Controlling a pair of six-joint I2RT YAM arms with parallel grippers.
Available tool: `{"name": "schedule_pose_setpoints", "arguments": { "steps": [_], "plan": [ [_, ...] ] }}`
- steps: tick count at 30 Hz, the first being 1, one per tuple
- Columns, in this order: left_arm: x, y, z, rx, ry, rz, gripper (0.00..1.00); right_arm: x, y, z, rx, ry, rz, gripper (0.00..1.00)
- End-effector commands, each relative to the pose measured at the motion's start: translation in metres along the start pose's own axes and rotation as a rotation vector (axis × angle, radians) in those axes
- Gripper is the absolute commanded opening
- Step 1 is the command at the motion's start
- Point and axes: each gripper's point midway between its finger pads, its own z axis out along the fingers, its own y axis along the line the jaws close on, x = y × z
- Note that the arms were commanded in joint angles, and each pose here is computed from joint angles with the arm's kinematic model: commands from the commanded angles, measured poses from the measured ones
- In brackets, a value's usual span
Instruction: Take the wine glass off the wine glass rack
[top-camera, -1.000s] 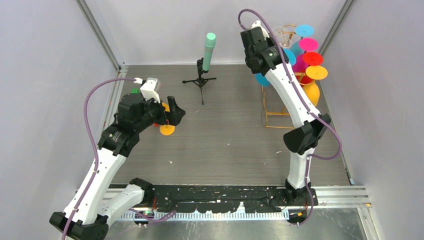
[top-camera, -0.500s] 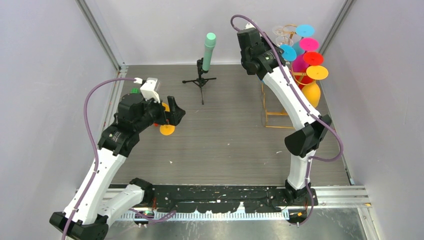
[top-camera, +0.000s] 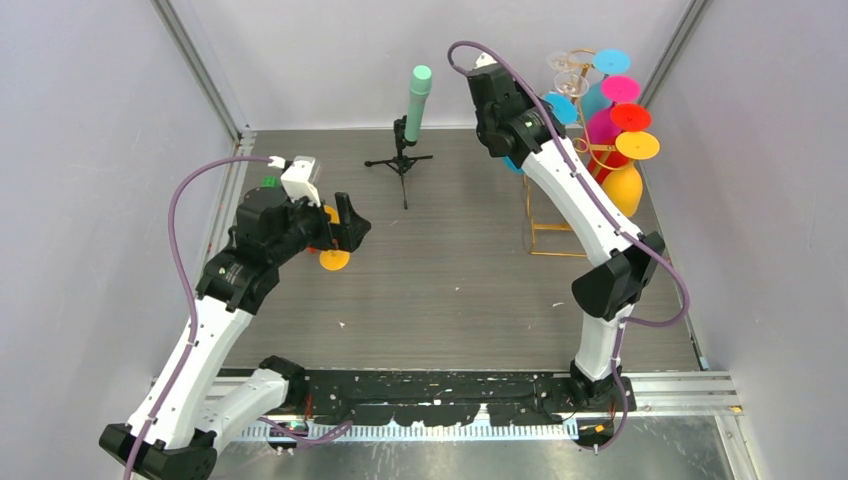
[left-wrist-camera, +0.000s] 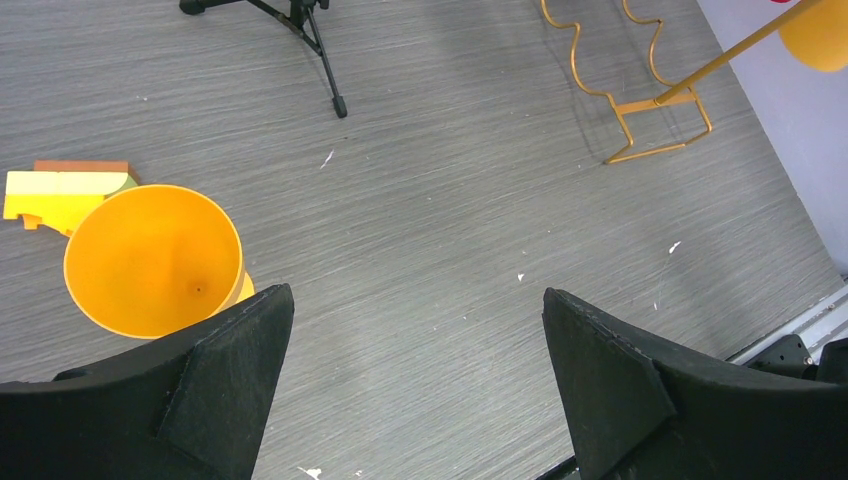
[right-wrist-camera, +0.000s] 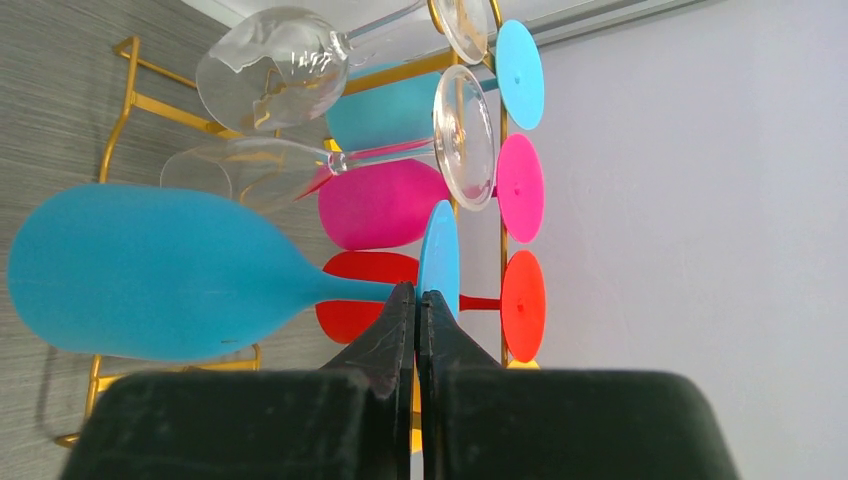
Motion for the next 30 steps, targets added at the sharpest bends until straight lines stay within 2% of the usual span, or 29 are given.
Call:
{"name": "schedule_pose_setpoints", "arguments": {
  "steps": [1,10,17,24,30],
  "plan": [
    [-0.016,-0.004,-0.005,0.015,-0.070,0.001,0.98,-0.012,-0.024,-0.018,0.009,-0.077,0.090,0.00],
    [-0.019,-0.018,-0.013,0.087,-0.087,0.006,0.98,-0.025,-0.027,-0.077,-0.036,-0.212,0.168,0.00],
    [-0.033,-0.026,-0.027,0.107,-0.131,-0.009,0.98,-0.012,-0.013,-0.126,-0.141,-0.281,0.232,0.00],
    [-0.033,-0.061,-0.038,0.280,-0.080,-0.091,0.98,-0.005,0.029,-0.185,-0.511,-0.386,0.511,0.00],
    [-0.037,-0.082,-0.049,0.393,-0.099,-0.171,0.98,0.000,0.055,-0.230,-0.852,-0.478,0.934,0.00]
  ]
}}
